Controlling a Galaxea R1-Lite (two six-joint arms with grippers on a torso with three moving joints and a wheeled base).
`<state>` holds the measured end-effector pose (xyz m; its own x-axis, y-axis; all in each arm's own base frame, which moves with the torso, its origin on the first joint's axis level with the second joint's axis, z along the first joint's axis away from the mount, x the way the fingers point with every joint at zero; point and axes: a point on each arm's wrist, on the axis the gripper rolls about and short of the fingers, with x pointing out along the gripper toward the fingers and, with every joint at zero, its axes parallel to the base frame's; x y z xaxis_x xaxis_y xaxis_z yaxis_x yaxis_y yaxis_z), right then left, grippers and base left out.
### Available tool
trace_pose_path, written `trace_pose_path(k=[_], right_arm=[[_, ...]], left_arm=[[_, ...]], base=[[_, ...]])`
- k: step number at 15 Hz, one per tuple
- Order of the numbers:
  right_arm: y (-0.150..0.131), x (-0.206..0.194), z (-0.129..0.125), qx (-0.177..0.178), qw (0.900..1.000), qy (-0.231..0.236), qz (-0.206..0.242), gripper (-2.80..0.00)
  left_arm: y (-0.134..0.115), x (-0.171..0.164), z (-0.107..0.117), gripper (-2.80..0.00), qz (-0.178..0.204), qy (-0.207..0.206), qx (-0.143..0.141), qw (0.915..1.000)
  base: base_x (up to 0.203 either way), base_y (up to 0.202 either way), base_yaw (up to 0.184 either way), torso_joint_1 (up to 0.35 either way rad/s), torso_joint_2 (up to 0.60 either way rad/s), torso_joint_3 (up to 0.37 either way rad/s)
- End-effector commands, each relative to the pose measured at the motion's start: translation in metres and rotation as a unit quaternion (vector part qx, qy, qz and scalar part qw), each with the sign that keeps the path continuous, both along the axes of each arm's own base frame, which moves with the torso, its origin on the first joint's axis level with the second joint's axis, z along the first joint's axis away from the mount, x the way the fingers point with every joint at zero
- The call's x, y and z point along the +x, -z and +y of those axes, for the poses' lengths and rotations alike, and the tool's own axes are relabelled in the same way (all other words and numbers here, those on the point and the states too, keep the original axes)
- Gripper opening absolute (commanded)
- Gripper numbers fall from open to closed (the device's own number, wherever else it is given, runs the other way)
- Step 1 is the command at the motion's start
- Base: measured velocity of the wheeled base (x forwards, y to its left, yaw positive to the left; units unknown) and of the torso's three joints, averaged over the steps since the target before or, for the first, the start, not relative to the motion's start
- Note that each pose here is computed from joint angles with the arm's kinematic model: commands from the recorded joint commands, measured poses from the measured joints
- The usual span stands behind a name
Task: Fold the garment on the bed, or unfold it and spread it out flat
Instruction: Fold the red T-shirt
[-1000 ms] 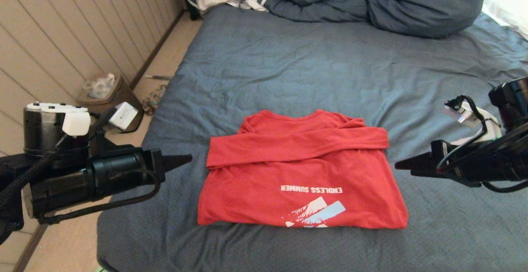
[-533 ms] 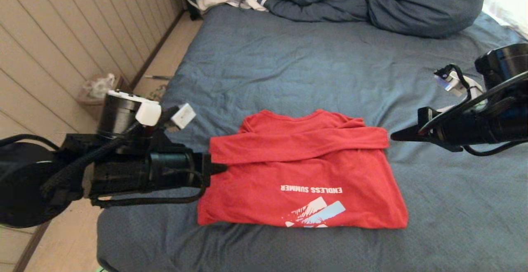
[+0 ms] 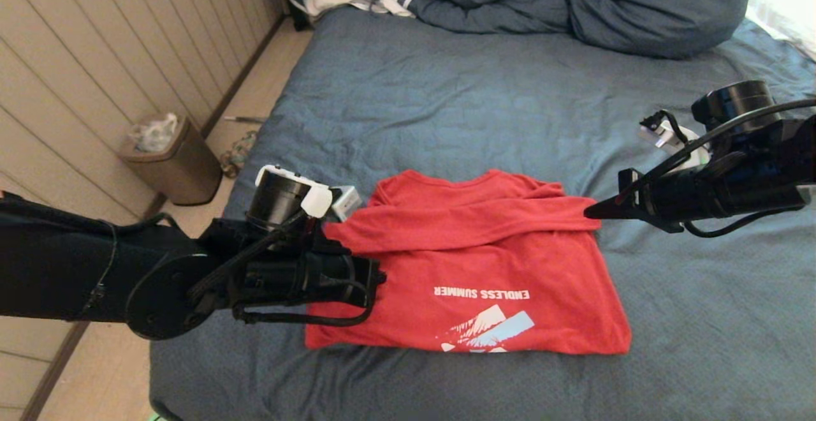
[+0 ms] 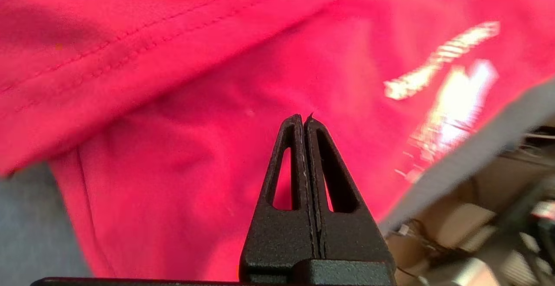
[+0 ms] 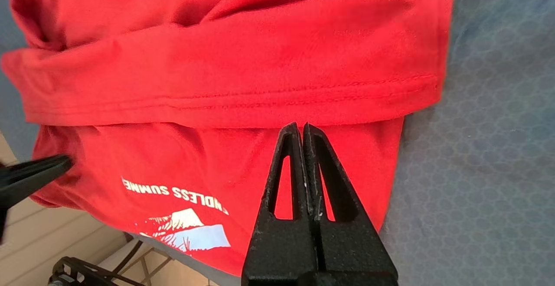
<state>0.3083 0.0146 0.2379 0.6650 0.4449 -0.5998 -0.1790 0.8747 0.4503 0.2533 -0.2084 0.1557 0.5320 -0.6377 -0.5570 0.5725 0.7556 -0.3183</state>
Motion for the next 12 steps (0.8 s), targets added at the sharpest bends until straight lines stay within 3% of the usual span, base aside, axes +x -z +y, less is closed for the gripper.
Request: trace_pose_path(k=[1,4,7,12], right_arm=[[-0.001,-0.003,-0.001,0.002,1.000,0.000,0.001,-2.80],[-0.006,-0.007,0.000,0.002,1.000,0.000,-0.005,-2.80],[-0.007,-0.010,0.003,0.004,1.000,-0.005,-0.006,-2.80],[-0.013,-0.015,0.004,0.004,1.000,-0.006,-0.016,-2.80]], left_arm=[[0.023,0.012,-0.009,-2.80,0.010,-0.007,0.014,0.9998],[0.029,0.027,-0.006,-2.80,-0.007,-0.034,0.010,0.9993],[0.015,0.043,0.001,-2.80,-0.033,-0.058,-0.010,0.9977],[-0.004,0.046,0.004,-2.80,-0.066,-0.063,-0.031,0.9954]], base=[[0.000,0.000,0.000,0.000,0.00,0.000],[0.000,0.000,0.000,0.000,0.00,0.000],[0.000,0.000,0.000,0.000,0.00,0.000],[0.000,0.000,0.000,0.000,0.00,0.000]])
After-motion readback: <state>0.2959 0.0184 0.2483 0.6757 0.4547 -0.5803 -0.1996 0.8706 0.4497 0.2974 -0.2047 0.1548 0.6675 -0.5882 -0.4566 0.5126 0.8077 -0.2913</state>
